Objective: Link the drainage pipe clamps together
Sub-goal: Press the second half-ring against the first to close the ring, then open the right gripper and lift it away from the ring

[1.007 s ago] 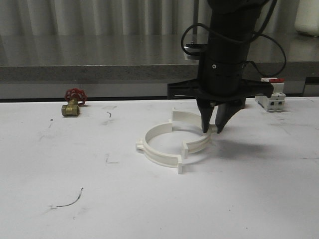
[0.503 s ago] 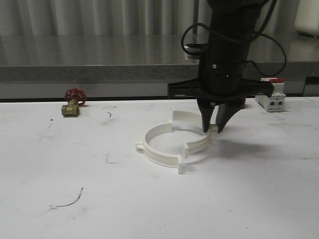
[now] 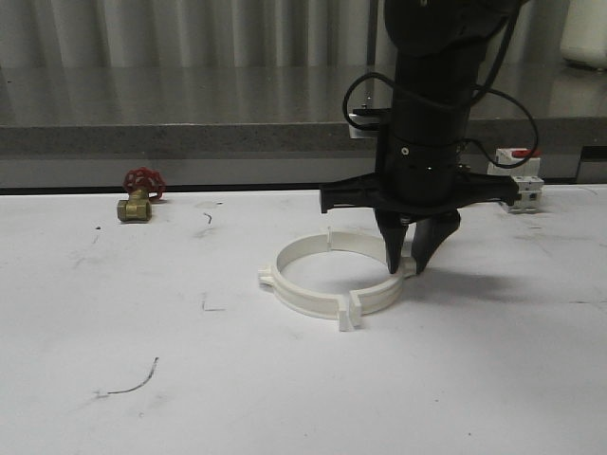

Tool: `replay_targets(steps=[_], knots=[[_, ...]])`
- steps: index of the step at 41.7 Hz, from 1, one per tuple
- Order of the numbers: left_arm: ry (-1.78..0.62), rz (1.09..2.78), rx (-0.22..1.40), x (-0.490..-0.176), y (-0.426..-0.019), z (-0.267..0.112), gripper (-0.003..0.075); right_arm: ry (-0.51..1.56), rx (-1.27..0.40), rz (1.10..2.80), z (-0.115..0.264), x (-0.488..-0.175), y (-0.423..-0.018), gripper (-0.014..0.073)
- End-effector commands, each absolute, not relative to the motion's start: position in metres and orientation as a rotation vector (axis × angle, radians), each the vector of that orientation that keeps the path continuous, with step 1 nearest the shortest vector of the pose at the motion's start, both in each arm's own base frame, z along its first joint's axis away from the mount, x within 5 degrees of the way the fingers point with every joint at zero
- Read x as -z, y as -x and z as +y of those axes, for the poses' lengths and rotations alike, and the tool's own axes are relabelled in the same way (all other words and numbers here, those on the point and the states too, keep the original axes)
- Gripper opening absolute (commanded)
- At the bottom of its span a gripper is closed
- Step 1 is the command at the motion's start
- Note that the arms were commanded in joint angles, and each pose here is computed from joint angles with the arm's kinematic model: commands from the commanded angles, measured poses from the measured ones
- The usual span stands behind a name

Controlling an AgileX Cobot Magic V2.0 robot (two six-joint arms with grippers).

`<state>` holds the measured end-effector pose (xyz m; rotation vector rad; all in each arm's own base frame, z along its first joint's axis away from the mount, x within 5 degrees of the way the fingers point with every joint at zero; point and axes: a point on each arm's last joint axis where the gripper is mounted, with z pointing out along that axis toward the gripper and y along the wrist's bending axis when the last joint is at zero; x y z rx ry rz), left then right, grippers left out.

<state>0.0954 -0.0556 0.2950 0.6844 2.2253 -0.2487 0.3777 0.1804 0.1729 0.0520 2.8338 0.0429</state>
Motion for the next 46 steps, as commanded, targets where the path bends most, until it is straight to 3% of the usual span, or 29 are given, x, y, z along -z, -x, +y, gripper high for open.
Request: replay_targets(steps=[1,10,18,30,36,46], knots=[[-0.649,2.137,0.274,-0.308,-0.099,-0.057,0.0221,-0.061,-0.105,2.735,0.179,-0.205,-0.382,0.0139],[-0.649,2.137,0.274,-0.308,-0.099,-0.057,0.0221,-0.06,-0.113,2.725,0.18,-0.206,-0.383,0.0147],[-0.649,2.137,0.274,-0.308,-0.099,-0.057,0.0221,-0.088,-0.16,2.725,0.182,-0.206,-0.383,0.0237],[-0.649,2.137,0.274,-0.308,-0.099,-0.057,0.0221,-0.09,-0.153,2.733,0.181,-0.208,-0.381,0.0242],[-0.649,2.137,0.274,-0.308,-0.099,-0.057,0.0221,-0.091,-0.179,2.694,0.18,-0.225,-0.378,0.0242],[-0.649,2.137,0.274,-0.308,-0.099,-0.057,0.0221,-0.063,-0.187,2.586,0.166,-0.285,-0.358,0.0242]])
